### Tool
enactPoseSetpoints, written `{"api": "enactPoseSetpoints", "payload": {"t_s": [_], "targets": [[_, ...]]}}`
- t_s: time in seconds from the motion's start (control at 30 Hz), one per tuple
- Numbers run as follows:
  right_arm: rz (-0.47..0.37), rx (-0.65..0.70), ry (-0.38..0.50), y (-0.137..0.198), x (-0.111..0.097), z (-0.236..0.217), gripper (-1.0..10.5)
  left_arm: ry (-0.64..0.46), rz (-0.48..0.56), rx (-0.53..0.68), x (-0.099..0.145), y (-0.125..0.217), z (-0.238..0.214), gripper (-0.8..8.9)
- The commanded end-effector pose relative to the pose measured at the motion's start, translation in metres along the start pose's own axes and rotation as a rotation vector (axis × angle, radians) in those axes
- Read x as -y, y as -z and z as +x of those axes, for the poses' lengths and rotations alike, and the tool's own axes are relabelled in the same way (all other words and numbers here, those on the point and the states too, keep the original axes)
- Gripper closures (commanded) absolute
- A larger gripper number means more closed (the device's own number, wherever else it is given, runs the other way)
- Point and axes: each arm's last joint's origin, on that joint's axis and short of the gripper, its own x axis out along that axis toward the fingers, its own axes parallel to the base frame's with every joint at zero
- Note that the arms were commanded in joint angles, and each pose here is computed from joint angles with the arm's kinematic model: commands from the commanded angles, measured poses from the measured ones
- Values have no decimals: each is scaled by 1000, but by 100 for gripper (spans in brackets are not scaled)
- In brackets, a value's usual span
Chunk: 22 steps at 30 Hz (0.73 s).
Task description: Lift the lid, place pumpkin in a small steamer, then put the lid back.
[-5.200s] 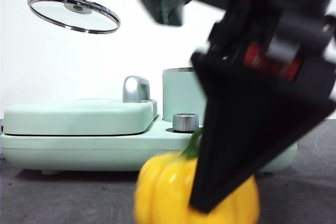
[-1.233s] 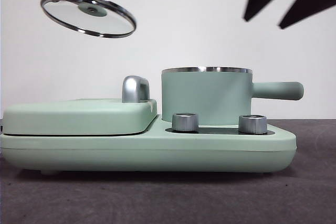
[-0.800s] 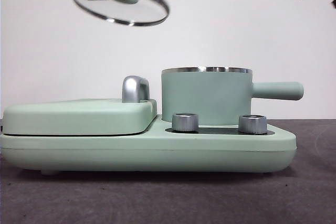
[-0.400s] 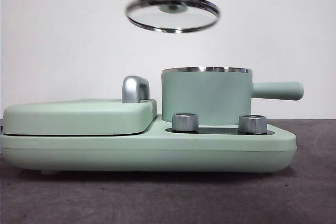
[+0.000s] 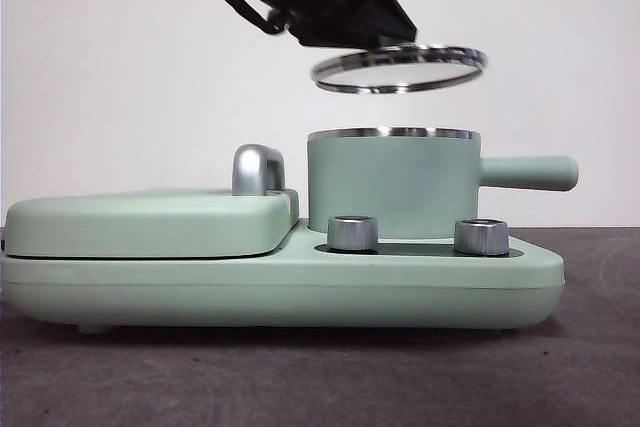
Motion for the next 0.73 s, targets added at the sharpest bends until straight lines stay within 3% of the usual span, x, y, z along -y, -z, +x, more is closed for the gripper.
{"api": "enactPoseSetpoints", "payload": {"t_s": [0.03,0.73], "targets": [[8,2,-2,-1,0,0,546,7,8,57,3,-3,11,803],[5,-23,10,1,0,1,546,-25,32,-21,-2,17,22,803]]}}
